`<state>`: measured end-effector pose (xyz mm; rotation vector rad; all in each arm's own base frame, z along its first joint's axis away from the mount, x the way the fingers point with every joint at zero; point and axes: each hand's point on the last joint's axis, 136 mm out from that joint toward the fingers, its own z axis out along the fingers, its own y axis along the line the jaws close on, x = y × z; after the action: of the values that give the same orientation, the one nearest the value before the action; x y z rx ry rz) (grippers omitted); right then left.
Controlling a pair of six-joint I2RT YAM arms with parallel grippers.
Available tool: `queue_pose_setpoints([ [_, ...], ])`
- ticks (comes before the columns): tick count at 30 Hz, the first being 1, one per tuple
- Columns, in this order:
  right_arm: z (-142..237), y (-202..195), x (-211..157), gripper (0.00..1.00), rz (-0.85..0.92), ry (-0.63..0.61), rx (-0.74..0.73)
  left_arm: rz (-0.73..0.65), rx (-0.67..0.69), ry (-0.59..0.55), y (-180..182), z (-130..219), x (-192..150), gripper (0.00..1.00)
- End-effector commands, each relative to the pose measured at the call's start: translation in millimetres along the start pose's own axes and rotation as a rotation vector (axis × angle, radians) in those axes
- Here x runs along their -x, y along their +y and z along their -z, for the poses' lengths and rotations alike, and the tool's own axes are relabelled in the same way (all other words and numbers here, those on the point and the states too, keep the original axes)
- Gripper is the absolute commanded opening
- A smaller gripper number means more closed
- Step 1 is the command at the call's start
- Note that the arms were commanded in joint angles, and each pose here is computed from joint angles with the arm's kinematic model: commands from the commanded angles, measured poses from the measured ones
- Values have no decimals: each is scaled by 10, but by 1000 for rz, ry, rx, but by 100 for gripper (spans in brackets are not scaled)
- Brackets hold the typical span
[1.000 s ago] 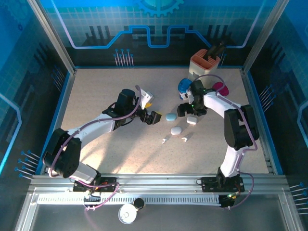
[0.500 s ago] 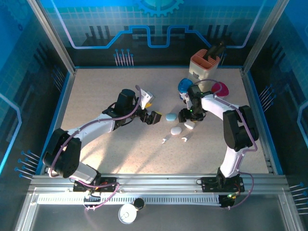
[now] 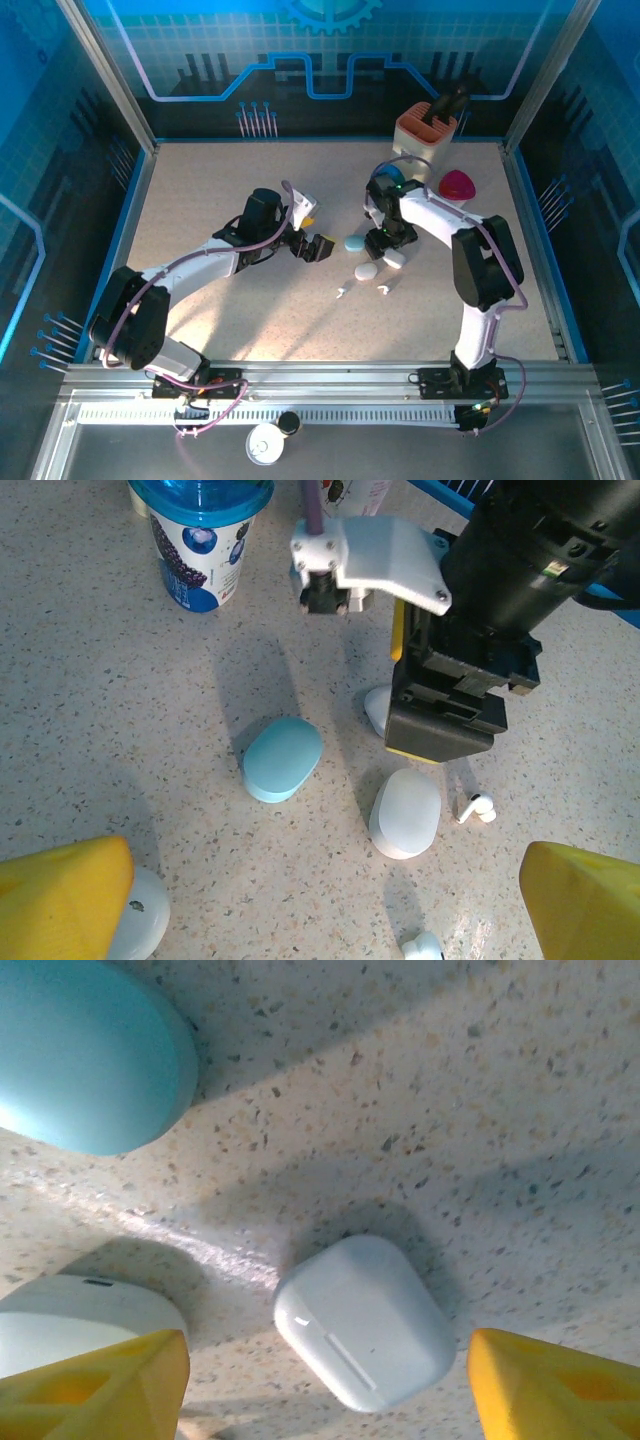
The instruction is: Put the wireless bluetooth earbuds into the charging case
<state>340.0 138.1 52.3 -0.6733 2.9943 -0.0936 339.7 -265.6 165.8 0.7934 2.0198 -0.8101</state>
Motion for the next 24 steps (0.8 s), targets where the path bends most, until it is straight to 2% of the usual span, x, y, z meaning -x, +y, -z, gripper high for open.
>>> queue_pose_setpoints([
  [1,-54,-100,-153,73,132,128,-95,-44,0,-29,-31,55,78,99],
  [7,-146,-104,-144,69,195,183,-117,-45,7,-22,-23,59,45,99],
  [16,-321,-80,-94,59,194,191,-112,-48,12,-22,-17,69,37,99],
  [24,-197,-53,-15,42,139,132,-91,-47,13,-29,-27,87,51,99],
])
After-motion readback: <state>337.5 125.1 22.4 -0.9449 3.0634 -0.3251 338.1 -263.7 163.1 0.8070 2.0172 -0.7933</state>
